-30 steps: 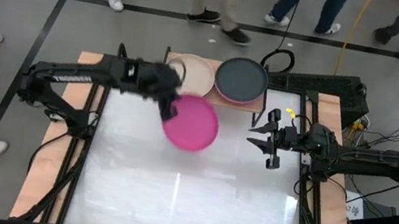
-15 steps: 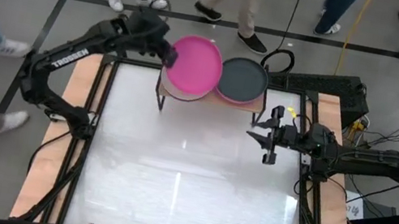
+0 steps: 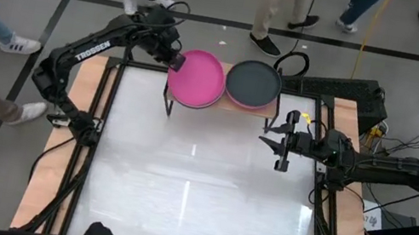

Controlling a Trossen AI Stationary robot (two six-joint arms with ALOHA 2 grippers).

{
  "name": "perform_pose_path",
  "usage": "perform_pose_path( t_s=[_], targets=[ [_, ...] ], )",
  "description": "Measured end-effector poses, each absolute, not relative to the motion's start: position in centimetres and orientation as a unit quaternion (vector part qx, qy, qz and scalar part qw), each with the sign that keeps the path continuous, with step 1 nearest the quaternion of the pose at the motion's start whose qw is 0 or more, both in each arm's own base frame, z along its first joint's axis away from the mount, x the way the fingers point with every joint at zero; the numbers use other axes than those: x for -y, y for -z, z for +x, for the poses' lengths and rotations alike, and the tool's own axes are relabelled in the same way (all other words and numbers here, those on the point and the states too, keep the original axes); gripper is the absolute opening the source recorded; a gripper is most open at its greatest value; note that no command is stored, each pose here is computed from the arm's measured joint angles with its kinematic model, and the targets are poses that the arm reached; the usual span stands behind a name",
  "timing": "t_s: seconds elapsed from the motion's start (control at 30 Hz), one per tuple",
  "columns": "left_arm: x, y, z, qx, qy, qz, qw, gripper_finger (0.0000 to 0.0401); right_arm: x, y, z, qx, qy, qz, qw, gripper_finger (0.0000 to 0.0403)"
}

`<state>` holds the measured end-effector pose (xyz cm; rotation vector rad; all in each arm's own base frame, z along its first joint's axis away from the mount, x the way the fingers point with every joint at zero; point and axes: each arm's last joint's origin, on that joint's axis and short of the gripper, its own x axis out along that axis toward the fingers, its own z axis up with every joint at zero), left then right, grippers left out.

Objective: Place and stack plates onto a shelf
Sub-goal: Stack the pink plate on top of the white plate on the shelf, then return to Home Position

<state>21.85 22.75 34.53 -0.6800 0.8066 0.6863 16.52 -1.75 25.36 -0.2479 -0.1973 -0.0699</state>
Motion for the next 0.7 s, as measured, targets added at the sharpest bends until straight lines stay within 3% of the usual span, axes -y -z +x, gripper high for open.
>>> perform_pose_path(
  t_s=[0.17, 0.53, 0.7],
  targets=[
    [-23.2, -33.8, 22.1, -0.392, -0.317, -0.316, 0.804, 0.0015, 1.8, -25.4, 16.5, 0.098, 0.034, -0.123, 0.987, 0.0112],
    [-23.2, -33.7, 22.4, -0.402, -0.301, -0.285, 0.816, 0.0121, 1.7, -25.2, 16.6, 0.092, 0.031, -0.112, 0.989, 0.0112],
    [-22.8, -35.1, 22.2, -0.381, -0.300, -0.276, 0.830, 0.0142, 1.7, -25.2, 16.6, 0.089, 0.032, -0.117, 0.989, 0.0112]
  ],
)
